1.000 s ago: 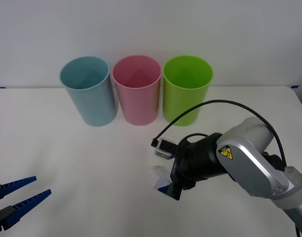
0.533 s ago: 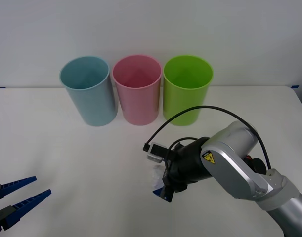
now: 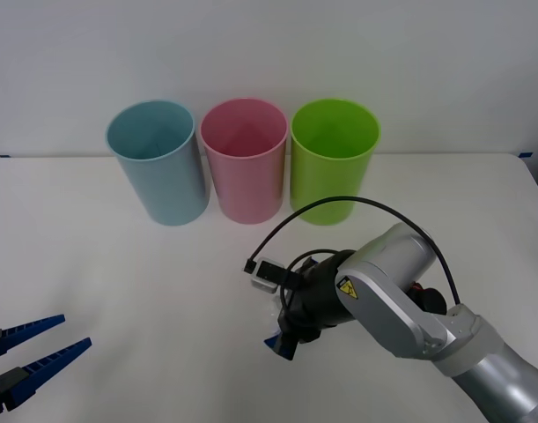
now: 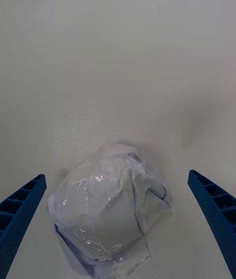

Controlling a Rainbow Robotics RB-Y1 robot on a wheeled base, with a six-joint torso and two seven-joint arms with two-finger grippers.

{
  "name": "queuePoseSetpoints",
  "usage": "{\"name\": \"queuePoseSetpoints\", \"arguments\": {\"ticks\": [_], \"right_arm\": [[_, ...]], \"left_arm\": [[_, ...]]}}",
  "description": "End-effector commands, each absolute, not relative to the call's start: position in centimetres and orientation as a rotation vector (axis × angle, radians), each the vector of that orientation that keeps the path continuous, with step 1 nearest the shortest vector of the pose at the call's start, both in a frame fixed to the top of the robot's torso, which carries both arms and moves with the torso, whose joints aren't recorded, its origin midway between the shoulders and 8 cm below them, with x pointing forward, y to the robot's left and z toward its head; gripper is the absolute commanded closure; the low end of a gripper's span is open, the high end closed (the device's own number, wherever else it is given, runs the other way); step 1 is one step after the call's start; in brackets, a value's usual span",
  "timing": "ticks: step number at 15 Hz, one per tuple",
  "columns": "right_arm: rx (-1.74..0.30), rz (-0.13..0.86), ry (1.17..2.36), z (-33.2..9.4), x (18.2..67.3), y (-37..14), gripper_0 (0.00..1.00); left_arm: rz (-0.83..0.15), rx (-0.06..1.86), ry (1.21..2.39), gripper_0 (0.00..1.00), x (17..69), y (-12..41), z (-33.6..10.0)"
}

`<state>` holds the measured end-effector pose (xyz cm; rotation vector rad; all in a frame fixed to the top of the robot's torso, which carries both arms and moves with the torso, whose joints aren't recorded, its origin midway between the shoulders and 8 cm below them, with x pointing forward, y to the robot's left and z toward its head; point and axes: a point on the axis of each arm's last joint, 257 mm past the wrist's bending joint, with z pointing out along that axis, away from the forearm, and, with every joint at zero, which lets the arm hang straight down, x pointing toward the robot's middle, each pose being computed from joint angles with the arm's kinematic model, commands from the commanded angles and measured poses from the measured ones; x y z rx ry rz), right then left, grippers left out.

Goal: Put cans in the blue bin and PET bottles in the pink bin and trash in the green bin.

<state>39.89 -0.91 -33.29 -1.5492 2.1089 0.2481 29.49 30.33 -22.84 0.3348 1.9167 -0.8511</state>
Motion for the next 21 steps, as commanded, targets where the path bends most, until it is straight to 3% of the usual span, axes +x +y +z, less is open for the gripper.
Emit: {"name": "queuePoseSetpoints", "arguments": {"ticks": [1, 13, 14, 15, 16, 17, 21], "right_arm": [[-1.556, 0.239, 2.109, -33.70, 39.84, -0.84, 0.00], [-1.557, 0.226, 2.103, -34.20, 39.86, -0.92, 0.00], [-1.557, 0.226, 2.104, -34.25, 39.86, -0.95, 0.10], [-1.555, 0.226, 2.102, -34.22, 39.89, -0.92, 0.45], [-1.551, 0.209, 2.098, -34.14, 40.22, -1.09, 0.87], [-1.551, 0.193, 2.101, -34.28, 40.36, -1.38, 0.99], [-1.560, 0.165, 2.090, -34.60, 40.44, -1.46, 1.00]], "left_arm": [[-0.851, 0.335, 1.917, 0.00, 29.49, 30.33, -22.84], [-0.851, 0.335, 1.917, 0.00, 29.49, 30.33, -22.84], [-0.851, 0.335, 1.917, 0.00, 29.49, 30.33, -22.84], [-0.851, 0.335, 1.917, 0.00, 29.49, 30.33, -22.84], [-0.851, 0.335, 1.917, 0.00, 29.49, 30.33, -22.84], [-0.851, 0.335, 1.917, 0.00, 29.49, 30.33, -22.84], [-0.851, 0.335, 1.917, 0.00, 29.49, 30.33, -22.84]]}}
